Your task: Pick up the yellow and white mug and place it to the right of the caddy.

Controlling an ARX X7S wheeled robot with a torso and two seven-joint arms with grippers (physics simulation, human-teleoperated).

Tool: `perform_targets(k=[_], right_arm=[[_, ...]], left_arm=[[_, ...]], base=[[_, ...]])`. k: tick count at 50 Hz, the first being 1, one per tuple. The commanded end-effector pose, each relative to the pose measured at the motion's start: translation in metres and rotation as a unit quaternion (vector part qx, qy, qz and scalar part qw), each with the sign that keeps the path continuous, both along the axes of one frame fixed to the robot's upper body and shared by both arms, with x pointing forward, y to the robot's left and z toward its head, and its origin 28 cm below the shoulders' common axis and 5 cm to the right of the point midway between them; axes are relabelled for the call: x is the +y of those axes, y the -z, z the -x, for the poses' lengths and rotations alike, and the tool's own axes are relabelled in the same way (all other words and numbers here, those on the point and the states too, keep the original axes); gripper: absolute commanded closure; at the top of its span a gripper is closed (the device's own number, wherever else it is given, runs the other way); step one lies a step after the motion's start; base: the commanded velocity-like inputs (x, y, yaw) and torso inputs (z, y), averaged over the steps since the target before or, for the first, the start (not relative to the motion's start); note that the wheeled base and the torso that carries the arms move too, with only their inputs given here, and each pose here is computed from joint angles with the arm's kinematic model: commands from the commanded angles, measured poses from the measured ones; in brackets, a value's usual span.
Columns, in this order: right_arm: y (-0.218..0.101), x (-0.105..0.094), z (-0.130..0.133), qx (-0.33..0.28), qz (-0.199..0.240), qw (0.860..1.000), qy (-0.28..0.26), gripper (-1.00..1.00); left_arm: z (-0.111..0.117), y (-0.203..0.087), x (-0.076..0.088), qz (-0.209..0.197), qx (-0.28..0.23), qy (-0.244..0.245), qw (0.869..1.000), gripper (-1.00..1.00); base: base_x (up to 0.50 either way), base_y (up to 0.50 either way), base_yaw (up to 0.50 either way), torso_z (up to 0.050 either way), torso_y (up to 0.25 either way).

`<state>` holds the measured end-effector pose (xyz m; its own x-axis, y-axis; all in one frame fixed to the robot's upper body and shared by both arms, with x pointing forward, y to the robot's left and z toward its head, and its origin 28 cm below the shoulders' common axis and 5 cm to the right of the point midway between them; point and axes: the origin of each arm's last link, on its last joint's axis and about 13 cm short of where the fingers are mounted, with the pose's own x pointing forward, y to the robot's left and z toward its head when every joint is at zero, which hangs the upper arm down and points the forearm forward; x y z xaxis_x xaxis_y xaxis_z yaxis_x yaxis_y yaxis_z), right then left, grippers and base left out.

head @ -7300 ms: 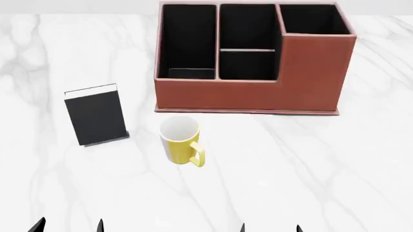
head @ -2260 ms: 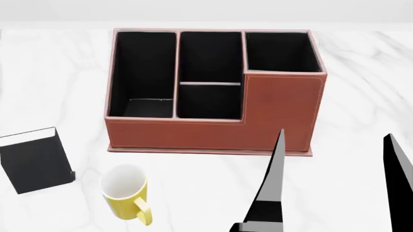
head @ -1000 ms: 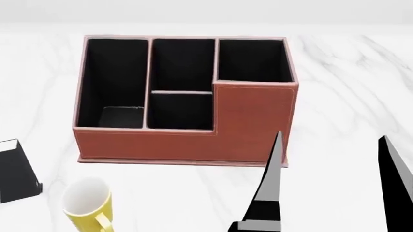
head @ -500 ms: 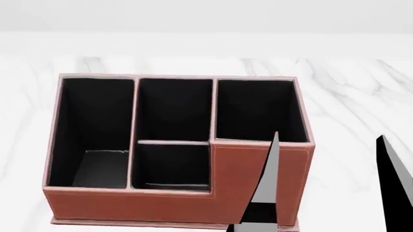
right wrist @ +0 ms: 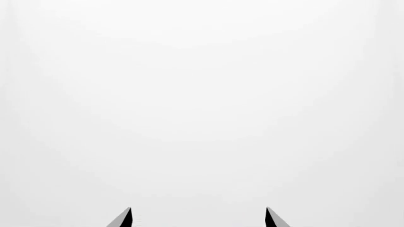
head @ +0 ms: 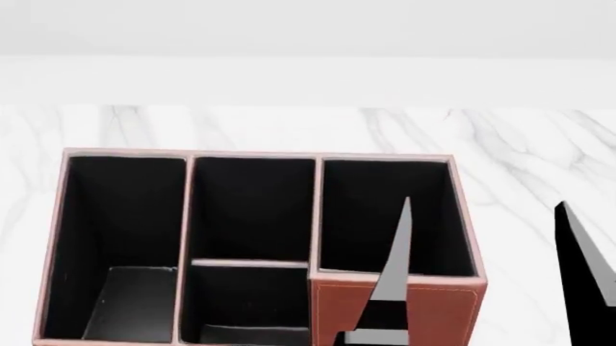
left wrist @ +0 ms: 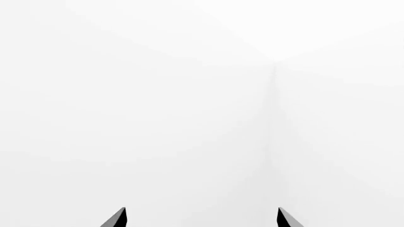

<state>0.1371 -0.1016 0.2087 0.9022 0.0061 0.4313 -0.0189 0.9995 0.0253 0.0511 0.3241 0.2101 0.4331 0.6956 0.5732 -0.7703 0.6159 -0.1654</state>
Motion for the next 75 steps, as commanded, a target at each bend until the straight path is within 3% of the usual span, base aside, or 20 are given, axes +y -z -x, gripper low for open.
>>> perform_targets(k=[1, 5, 12, 13, 15, 19, 24, 42, 53, 67, 75], right_arm=[[0.001, 0.001, 0.000, 0.005, 0.007, 1.000, 0.000, -1.00], [0.001, 0.003, 0.001, 0.006, 0.021, 1.000, -0.009, -1.00], [0.012, 0.014, 0.005, 0.021, 0.111, 0.991, -0.069, -1.00], [0.016, 0.016, 0.005, 0.025, 0.149, 0.986, -0.067, -1.00], [0.018, 0.019, 0.007, 0.031, 0.167, 0.983, -0.069, -1.00], [0.030, 0.025, 0.015, 0.050, 0.255, 0.959, -0.114, -1.00], [0.036, 0.028, 0.019, 0.063, 0.292, 0.946, -0.130, -1.00], [0.045, 0.031, 0.030, 0.054, 0.320, 0.921, -0.216, -1.00], [0.053, 0.033, 0.039, 0.026, 0.343, 0.896, -0.281, -1.00], [0.055, 0.041, 0.041, 0.048, 0.329, 0.895, -0.298, -1.00], [0.058, 0.049, 0.033, 0.096, 0.279, 0.900, -0.321, -1.00]], left_arm=[[0.000, 0.000, 0.000, 0.000, 0.000, 0.000, 1.000, -1.00], [0.000, 0.000, 0.000, -0.001, 0.000, 0.001, 1.000, -1.00], [0.000, 0.000, 0.000, 0.000, 0.000, 0.001, 1.000, -1.00], [0.000, 0.000, 0.000, 0.000, 0.000, 0.001, 1.000, -1.00], [0.000, 0.000, 0.000, 0.000, 0.000, 0.001, 1.000, -1.00], [0.000, 0.000, 0.000, 0.001, 0.000, 0.000, 1.000, -1.00], [-0.001, 0.000, -0.001, 0.001, 0.001, 0.001, 1.000, -1.00], [-0.001, 0.000, 0.000, 0.000, 0.002, 0.002, 1.000, -1.00], [-0.002, 0.000, -0.001, 0.000, 0.003, 0.003, 1.000, -1.00], [-0.005, 0.000, -0.002, 0.000, 0.005, 0.005, 1.000, -1.00], [-0.004, 0.001, -0.001, 0.001, 0.006, 0.003, 1.000, -1.00]], base=[[0.00, 0.00, 0.00, 0.000, 0.000], [0.00, 0.00, 0.00, 0.000, 0.000], [0.00, 0.00, 0.00, 0.000, 0.000], [0.00, 0.00, 0.00, 0.000, 0.000], [0.00, 0.00, 0.00, 0.000, 0.000], [0.00, 0.00, 0.00, 0.000, 0.000], [0.00, 0.00, 0.00, 0.000, 0.000], [0.00, 0.00, 0.00, 0.000, 0.000], [0.00, 0.00, 0.00, 0.000, 0.000], [0.00, 0.00, 0.00, 0.000, 0.000], [0.00, 0.00, 0.00, 0.000, 0.000]])
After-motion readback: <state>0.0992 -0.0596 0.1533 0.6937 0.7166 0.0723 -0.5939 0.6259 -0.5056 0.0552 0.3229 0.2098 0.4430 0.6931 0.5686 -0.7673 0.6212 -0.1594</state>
